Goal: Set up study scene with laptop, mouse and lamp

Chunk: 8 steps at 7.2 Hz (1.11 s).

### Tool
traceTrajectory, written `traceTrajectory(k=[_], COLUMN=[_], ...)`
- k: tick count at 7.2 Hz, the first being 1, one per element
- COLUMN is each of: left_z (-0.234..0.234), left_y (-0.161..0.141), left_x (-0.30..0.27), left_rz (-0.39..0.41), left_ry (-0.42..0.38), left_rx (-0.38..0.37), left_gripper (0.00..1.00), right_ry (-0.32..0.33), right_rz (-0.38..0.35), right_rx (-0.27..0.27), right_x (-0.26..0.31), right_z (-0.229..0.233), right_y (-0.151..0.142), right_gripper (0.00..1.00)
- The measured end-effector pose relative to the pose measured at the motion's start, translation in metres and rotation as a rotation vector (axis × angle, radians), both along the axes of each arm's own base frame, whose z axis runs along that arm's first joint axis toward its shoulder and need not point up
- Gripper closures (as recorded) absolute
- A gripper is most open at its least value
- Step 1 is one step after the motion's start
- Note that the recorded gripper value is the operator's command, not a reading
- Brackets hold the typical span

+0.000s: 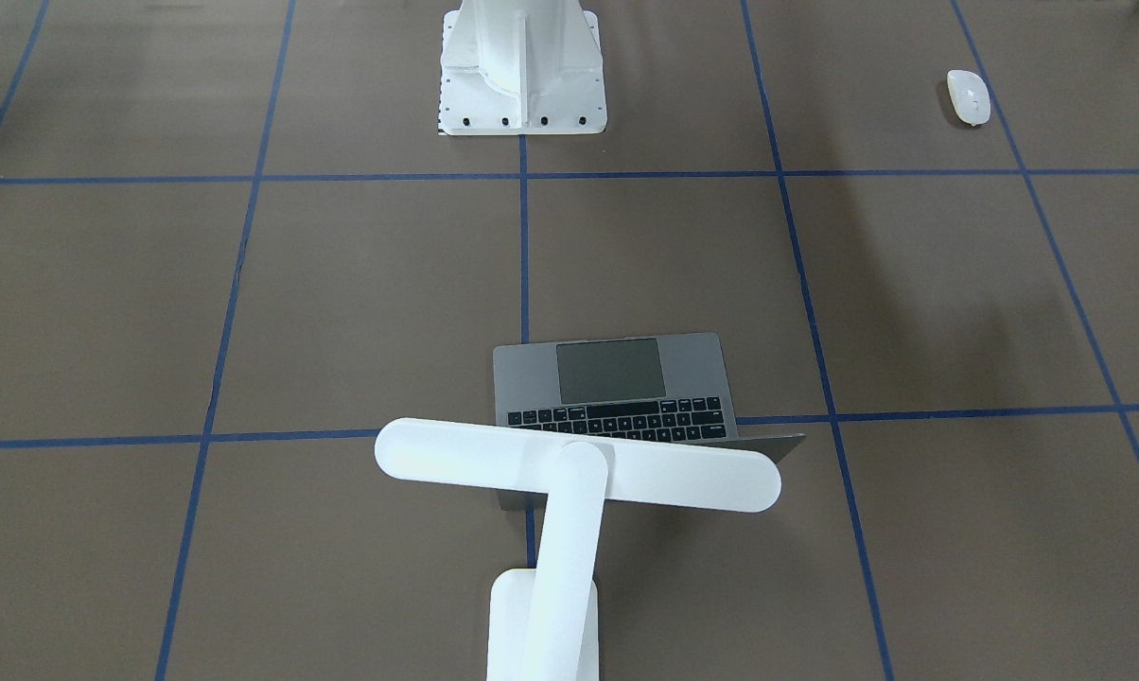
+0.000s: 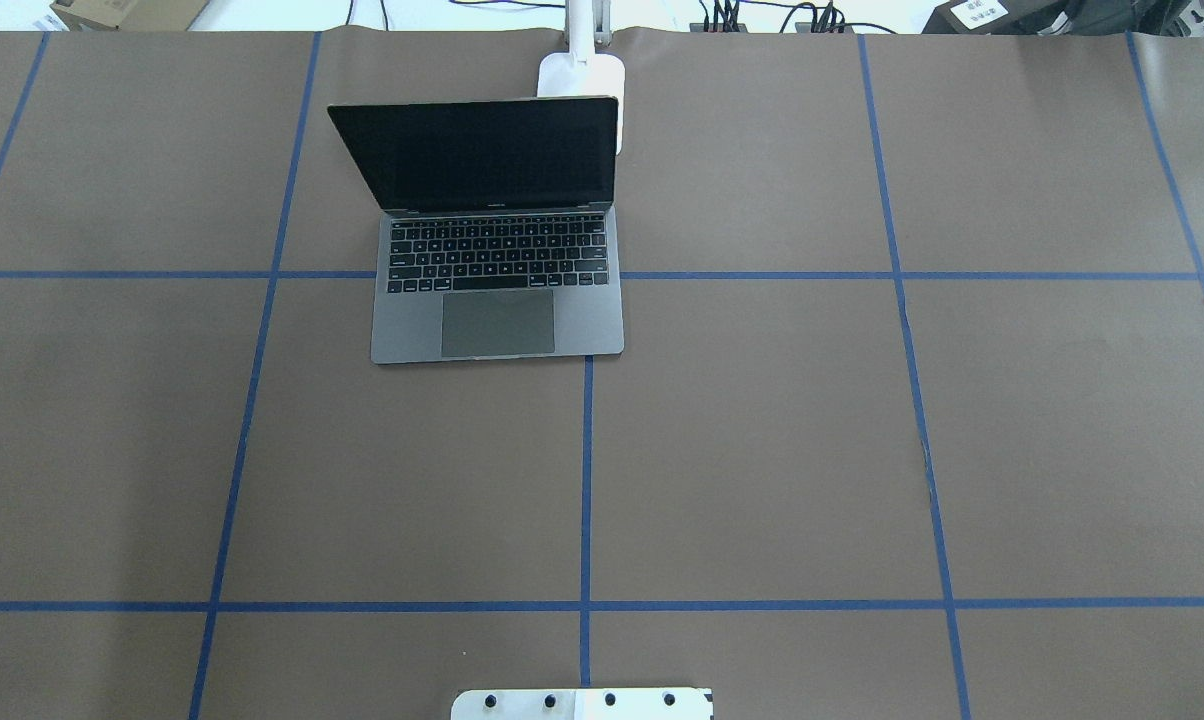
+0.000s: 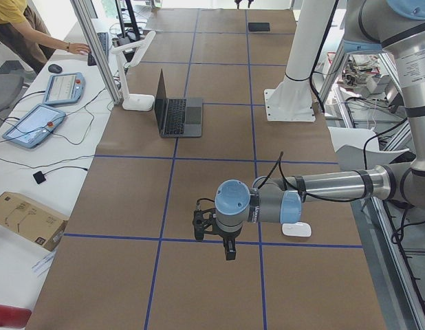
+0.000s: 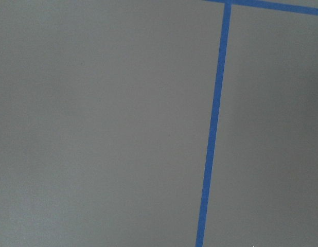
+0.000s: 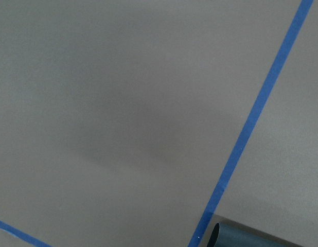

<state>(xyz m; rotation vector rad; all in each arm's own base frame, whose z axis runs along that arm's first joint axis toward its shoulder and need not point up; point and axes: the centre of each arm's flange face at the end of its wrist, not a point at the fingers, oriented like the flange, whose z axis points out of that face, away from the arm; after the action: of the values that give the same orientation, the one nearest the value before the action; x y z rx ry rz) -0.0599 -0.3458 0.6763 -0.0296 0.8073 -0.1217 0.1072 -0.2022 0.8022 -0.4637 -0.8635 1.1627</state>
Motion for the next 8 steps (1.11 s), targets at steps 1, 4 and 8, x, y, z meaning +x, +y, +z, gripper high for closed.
traceTrajectory(k=[1,4,8], left_z=[0.001,0.003,0.010], left_y=[0.000,0.001,0.002], left_x=[0.000,0.000,0.000], left_rz=[0.000,0.001,0.001], left_ry=[0.000,0.000,0.000], left_rx=[-0.002,-0.008,-0.019], left_gripper=[0.00,0.00,0.00], right_ry=[0.015,0.036,-0.022], right_rz=[0.001,-0.077,-0.137], right_rx=[-0.009,-0.097,-0.192], right_x=[0.001,-0.011,-0.034], right_z=[0.000,0.008,0.021], right_y=[0.000,-0.008,-0.002], right_gripper=[0.02,0.23,0.13])
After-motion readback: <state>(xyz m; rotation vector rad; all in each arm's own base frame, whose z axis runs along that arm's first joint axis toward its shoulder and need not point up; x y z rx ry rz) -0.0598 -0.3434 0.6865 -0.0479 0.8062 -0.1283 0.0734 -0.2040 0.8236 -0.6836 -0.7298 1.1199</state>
